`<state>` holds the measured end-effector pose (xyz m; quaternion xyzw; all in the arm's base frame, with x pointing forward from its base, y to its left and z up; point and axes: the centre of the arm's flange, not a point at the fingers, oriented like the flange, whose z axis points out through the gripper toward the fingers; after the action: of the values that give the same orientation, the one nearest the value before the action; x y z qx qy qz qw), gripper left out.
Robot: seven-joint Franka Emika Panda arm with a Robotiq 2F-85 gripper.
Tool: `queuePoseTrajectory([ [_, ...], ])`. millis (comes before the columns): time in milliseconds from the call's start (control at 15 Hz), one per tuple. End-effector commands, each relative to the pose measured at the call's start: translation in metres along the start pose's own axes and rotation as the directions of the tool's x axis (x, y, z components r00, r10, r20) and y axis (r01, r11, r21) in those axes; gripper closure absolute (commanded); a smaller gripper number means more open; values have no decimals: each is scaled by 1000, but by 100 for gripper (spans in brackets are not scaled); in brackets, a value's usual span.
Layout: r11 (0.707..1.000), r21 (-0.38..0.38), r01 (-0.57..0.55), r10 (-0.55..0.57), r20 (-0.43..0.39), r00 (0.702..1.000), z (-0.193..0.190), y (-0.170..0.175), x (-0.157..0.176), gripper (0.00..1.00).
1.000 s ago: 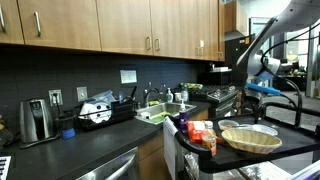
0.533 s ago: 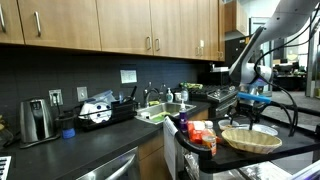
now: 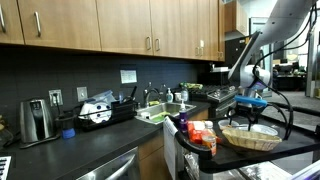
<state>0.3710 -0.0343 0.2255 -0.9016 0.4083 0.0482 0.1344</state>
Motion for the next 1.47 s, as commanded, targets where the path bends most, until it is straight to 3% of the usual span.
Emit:
queuePoseTrajectory([
  [0,999,27,-20,21,-26,999,-3,42,-55,0],
  [200,999,45,-30,32,-40,999,-3,40,-54,0],
  [267,998,49,-33,35,-44,998,-3,39,-53,13],
  [400,998,53,-34,37,-50,998,-4,38,-54,29],
  [667,997,64,-41,45,-57,997,-2,37,-56,51],
  [933,996,73,-46,51,-61,997,2,37,-59,48],
  [1000,996,74,-46,50,-60,997,3,36,-60,55],
  [1067,996,77,-47,52,-60,997,3,36,-61,72],
  [1333,996,79,-47,52,-63,997,7,36,-64,100],
  [1400,996,79,-50,55,-65,996,7,36,-65,100],
])
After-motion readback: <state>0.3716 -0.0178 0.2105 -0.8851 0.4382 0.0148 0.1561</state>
